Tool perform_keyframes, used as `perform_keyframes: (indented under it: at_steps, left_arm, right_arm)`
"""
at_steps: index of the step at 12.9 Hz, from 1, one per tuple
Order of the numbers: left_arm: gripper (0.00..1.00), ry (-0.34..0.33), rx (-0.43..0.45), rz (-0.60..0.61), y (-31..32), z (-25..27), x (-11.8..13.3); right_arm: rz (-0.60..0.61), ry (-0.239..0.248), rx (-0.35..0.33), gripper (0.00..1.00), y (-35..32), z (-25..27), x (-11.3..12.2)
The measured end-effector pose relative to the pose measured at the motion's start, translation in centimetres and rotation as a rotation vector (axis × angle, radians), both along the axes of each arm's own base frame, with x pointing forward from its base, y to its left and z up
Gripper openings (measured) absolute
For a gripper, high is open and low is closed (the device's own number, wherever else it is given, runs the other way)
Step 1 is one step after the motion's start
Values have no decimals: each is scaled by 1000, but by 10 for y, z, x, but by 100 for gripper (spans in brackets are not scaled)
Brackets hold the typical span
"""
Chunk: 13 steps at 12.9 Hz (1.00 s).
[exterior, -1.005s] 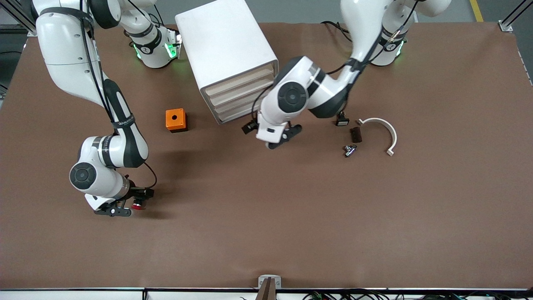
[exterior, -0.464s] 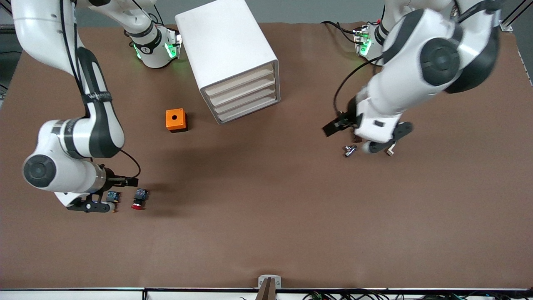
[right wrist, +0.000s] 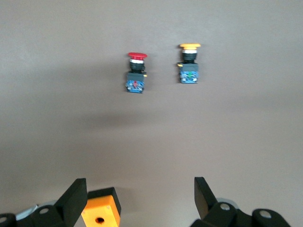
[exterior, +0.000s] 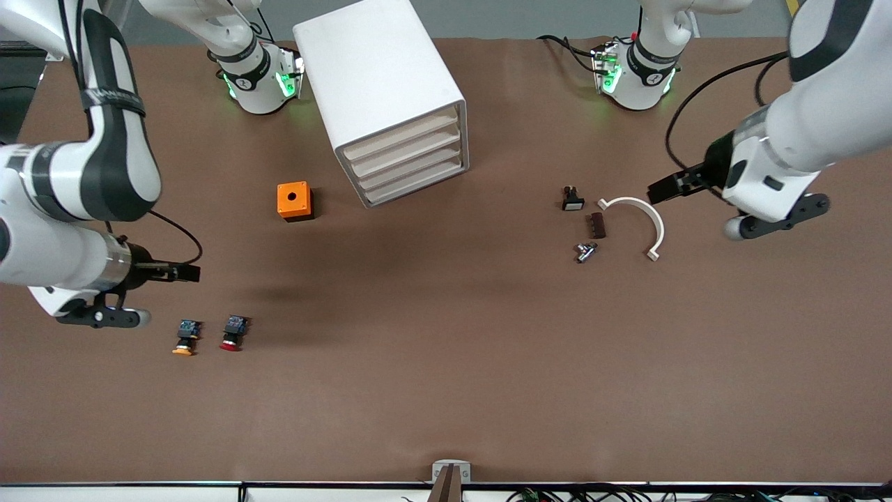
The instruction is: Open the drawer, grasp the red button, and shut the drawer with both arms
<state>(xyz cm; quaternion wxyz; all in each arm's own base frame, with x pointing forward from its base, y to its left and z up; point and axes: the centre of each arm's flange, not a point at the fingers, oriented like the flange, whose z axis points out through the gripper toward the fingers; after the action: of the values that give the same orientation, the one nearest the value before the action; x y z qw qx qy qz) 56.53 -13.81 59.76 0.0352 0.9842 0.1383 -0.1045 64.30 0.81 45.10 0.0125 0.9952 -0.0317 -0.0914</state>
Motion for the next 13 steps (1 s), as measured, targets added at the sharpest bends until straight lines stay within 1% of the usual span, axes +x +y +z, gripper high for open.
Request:
perform_keyframes:
  at_steps: [4,6,7,10,13]
  left_arm:
    - [100,17,-21,-84,73,12,-9]
    - [100,23,1,-113,88,10,-16]
    - [100,28,7,-117,88,8,-19]
    - [100,31,21,-130,91,5,-25]
    - [100,-23,19,-140,98,14,-34]
  right_arm:
    - [-23,6,24,100,-48,72,-37]
    - [-27,27,30,100,-50,99,-54]
    - [-27,29,32,100,-50,113,-59]
    - [-32,-4,23,100,-53,147,-62]
    - [-50,-30,21,100,-64,163,-64]
